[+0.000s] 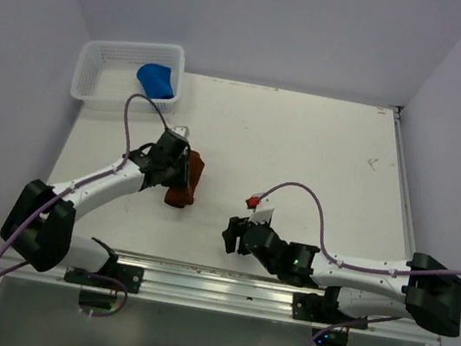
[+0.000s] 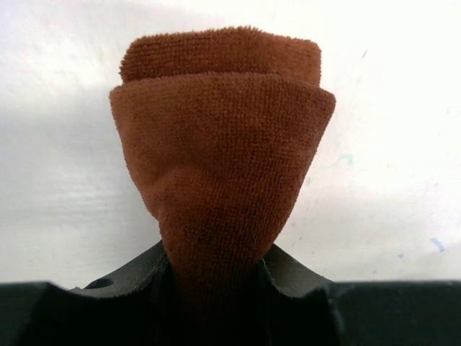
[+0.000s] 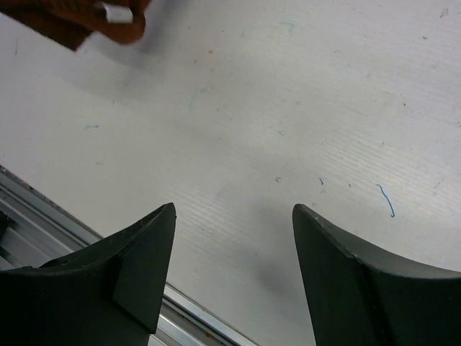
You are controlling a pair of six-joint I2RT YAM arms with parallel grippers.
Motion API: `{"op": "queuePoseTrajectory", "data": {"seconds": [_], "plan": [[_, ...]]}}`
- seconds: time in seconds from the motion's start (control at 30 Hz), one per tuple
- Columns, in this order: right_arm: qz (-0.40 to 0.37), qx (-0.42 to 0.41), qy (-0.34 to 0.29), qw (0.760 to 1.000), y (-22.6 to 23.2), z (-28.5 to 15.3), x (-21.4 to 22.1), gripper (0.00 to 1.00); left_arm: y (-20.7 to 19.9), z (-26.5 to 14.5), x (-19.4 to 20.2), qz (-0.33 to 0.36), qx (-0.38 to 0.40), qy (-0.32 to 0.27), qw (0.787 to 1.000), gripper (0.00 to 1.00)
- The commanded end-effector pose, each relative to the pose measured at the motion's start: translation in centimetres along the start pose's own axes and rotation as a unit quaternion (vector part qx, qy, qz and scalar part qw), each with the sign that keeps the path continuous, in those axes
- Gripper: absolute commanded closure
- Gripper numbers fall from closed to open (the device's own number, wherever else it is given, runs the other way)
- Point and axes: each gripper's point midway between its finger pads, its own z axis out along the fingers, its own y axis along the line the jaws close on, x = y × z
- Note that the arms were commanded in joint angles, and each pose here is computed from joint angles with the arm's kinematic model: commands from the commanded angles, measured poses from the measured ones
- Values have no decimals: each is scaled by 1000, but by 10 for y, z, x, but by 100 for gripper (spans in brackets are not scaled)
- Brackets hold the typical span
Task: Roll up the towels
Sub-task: Place the rolled towel into the container
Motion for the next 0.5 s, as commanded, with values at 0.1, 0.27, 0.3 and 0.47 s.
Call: {"op": "queuePoseTrajectory", "data": {"seconds": [0.1, 0.27, 0.3, 0.47], "plan": [[53, 22, 4, 998, -19, 5, -6, 30, -2, -37, -106, -1, 15, -99, 995, 100], [62, 26, 7, 998, -30, 8, -19, 30, 15, -41, -154, -30, 19, -119, 992, 100], [59, 30, 9, 998, -32, 8, -20, 30, 17, -42, -162, -34, 25, -119, 992, 100], [57, 24, 20, 998, -26, 13, -26, 29, 68, -61, -246, -61, -29, -169, 983, 100]]}}
